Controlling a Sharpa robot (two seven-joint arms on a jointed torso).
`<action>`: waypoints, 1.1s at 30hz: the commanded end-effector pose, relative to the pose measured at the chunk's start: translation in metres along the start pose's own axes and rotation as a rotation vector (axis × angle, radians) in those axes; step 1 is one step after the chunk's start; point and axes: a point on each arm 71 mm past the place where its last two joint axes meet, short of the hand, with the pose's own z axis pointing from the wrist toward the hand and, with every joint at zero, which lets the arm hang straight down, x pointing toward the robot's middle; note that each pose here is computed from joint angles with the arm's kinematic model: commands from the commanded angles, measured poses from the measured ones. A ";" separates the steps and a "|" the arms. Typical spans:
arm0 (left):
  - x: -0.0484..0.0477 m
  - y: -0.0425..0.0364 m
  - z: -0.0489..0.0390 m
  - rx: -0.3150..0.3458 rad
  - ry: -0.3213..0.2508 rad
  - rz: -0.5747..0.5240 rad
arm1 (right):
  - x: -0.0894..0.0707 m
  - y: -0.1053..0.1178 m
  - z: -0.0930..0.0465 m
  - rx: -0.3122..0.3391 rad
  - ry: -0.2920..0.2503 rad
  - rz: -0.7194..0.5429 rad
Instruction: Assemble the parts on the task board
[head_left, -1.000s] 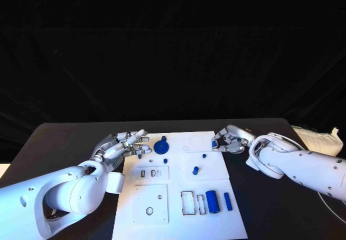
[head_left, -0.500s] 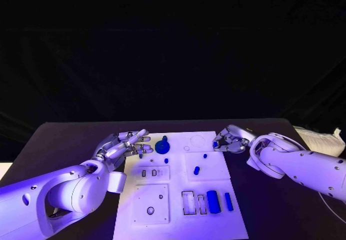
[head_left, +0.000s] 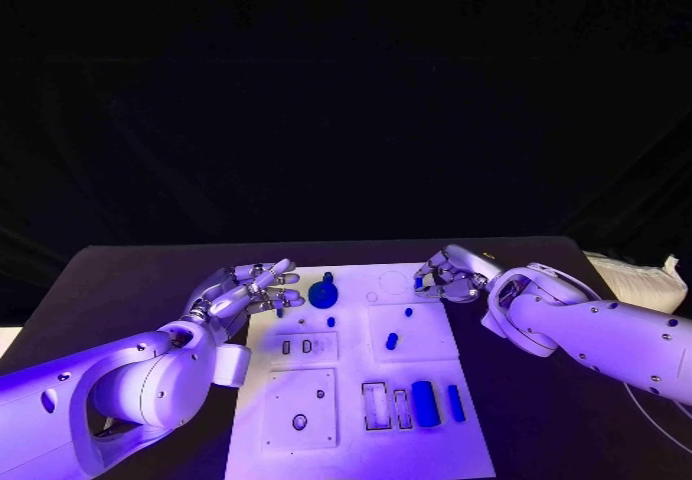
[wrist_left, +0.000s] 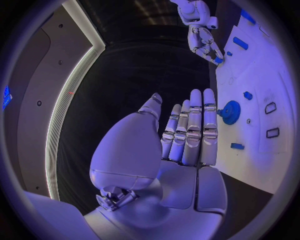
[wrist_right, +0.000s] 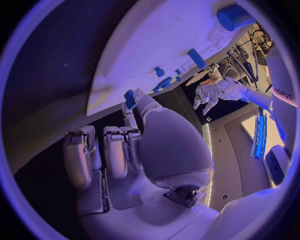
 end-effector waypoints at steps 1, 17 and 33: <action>0.0016 -0.0004 0.0007 0.006 0.018 -0.009 | -0.005 0.013 0.002 0.000 -0.035 -0.003; -0.0124 0.0006 0.0068 0.016 -0.016 -0.002 | 0.047 0.118 0.020 -0.226 0.116 -0.039; -0.0153 0.0006 0.0081 0.017 -0.024 -0.004 | 0.109 0.146 0.019 -0.255 0.246 -0.124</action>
